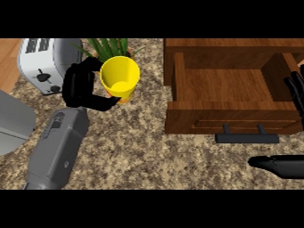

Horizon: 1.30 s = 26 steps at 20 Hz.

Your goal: Pick up the cup, place it into the drawer and close the drawer

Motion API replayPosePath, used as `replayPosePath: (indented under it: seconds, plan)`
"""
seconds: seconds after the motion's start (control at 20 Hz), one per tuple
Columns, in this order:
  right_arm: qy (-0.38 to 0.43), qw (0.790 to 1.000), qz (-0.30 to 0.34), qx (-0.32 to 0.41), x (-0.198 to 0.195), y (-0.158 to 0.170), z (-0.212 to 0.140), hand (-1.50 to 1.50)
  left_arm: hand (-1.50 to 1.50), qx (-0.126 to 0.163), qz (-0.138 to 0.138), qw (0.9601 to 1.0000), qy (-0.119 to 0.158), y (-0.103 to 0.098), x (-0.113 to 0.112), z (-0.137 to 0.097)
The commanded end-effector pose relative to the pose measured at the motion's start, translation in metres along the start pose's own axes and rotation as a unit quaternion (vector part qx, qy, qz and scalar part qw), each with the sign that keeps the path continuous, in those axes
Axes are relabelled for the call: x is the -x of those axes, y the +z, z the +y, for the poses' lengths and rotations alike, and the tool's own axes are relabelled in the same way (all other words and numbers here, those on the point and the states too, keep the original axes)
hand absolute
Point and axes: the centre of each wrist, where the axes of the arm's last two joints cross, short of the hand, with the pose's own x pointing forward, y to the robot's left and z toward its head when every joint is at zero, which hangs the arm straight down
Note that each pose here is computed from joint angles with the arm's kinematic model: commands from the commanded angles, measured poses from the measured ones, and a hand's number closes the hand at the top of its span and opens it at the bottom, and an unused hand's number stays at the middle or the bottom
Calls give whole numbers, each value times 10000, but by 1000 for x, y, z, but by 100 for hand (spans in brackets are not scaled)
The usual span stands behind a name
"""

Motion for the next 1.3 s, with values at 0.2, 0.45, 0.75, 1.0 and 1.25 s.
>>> replayPosePath:
  seconds: [0.2,0.45,0.75,1.0,1.25]
  plan:
    - [20,10000,-14,17,7,2,2,-150,150,529,-12,9983,-255,-77,-49,-72]
    - [39,10000,-31,30,3,-5,-10,-150,150,604,180,9969,-474,-110,-63,-105]
    - [-123,9999,-14,-112,10,6,-5,-150,150,440,454,9961,-610,-139,-63,-151]
    - [-35,9998,-141,-116,5,-9,-1,-150,150,424,895,9934,-581,-143,-55,-169]
    - [-2,9999,-92,-90,-6,5,-18,-150,150,323,1045,9905,-832,-138,-42,-177]
